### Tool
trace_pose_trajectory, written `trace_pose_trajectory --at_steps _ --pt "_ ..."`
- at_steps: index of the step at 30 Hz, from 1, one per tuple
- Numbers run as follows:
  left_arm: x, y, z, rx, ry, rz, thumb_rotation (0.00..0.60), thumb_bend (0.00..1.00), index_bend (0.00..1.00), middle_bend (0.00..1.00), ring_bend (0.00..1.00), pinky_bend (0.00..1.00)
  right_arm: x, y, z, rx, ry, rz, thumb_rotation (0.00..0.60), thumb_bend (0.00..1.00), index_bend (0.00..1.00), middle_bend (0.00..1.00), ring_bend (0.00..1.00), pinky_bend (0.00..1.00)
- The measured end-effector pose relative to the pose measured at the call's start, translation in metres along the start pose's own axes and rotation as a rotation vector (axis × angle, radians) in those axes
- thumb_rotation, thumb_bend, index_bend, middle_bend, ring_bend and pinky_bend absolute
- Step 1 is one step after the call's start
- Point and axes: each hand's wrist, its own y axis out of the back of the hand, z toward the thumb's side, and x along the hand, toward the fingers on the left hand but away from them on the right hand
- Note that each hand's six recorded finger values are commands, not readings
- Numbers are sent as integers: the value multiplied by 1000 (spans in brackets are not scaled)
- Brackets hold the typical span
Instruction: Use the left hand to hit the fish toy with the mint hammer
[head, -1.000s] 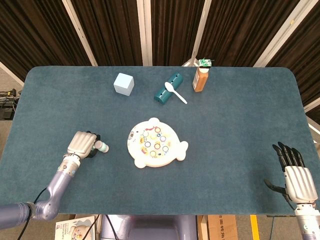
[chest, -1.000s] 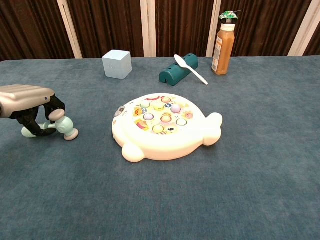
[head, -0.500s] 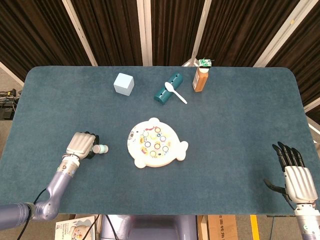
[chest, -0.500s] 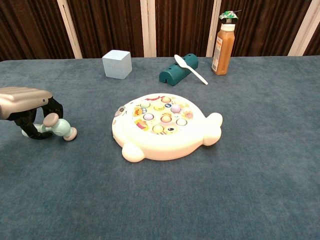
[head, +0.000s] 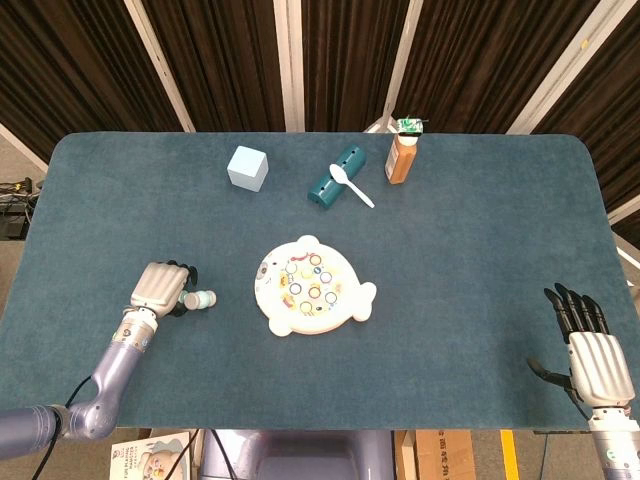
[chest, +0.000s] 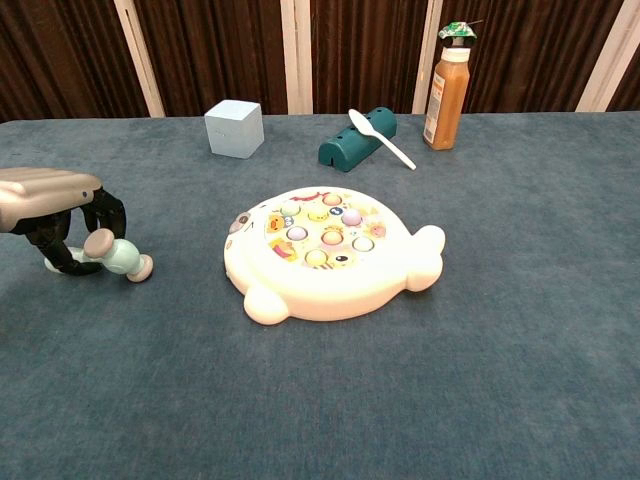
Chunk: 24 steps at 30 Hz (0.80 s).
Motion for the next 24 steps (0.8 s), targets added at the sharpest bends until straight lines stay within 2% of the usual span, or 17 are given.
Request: trace_pose_trajectory --at_steps 7,24 --pt "1 6 3 -7 -4 19 600 422 409 376 309 408 0 0 0 0 0 1 600 185 0 0 0 0" --pt "0 7 2 -7 -2 18 600 421 393 366 305 409 0 0 0 2 0 1 600 186 0 0 0 0"
